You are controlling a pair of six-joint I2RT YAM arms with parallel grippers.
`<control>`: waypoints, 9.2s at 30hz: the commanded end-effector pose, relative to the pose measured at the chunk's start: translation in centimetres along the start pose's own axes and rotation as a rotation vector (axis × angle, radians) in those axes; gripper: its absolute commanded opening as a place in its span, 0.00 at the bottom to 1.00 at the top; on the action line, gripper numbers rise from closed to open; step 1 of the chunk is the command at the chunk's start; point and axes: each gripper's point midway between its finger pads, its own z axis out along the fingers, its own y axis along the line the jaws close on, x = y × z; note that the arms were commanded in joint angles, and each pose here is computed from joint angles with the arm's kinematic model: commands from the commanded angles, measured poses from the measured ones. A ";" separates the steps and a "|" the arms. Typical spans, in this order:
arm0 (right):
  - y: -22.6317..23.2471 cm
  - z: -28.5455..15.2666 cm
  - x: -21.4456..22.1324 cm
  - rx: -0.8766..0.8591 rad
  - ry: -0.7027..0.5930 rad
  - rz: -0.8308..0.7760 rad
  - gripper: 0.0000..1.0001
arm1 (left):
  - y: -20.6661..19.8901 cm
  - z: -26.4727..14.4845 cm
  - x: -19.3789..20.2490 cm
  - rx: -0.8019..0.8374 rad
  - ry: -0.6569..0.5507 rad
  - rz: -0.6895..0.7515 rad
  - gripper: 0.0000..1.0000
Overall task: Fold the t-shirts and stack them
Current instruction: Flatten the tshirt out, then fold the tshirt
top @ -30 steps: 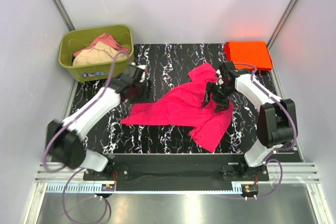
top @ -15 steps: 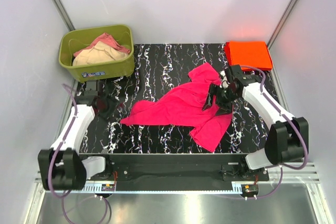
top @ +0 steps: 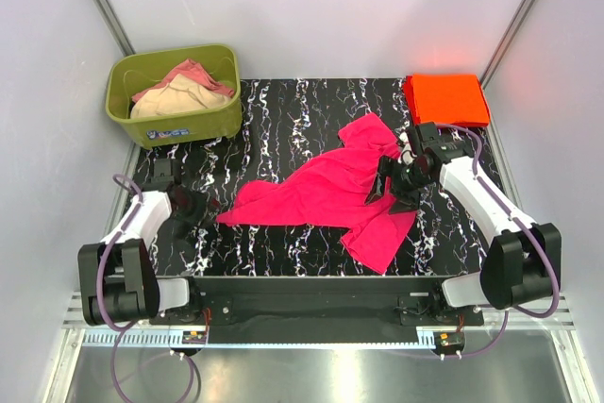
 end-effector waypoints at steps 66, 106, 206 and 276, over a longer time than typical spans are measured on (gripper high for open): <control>-7.8 5.4 12.3 0.184 0.159 0.602 0.52 | -6.1 -2.2 0.2 0.253 -0.003 0.425 0.00; -6.3 2.5 3.3 0.333 -0.133 0.490 0.00 | -8.4 -3.9 -0.5 0.328 -0.052 0.453 0.00; 14.9 -49.8 -7.5 -0.244 -1.818 -0.454 0.00 | -22.1 -51.9 4.1 1.393 -1.014 0.873 0.00; -0.8 -5.7 -14.0 -0.045 -0.550 0.098 0.00 | -16.0 -0.6 -6.7 0.138 -0.415 0.887 0.00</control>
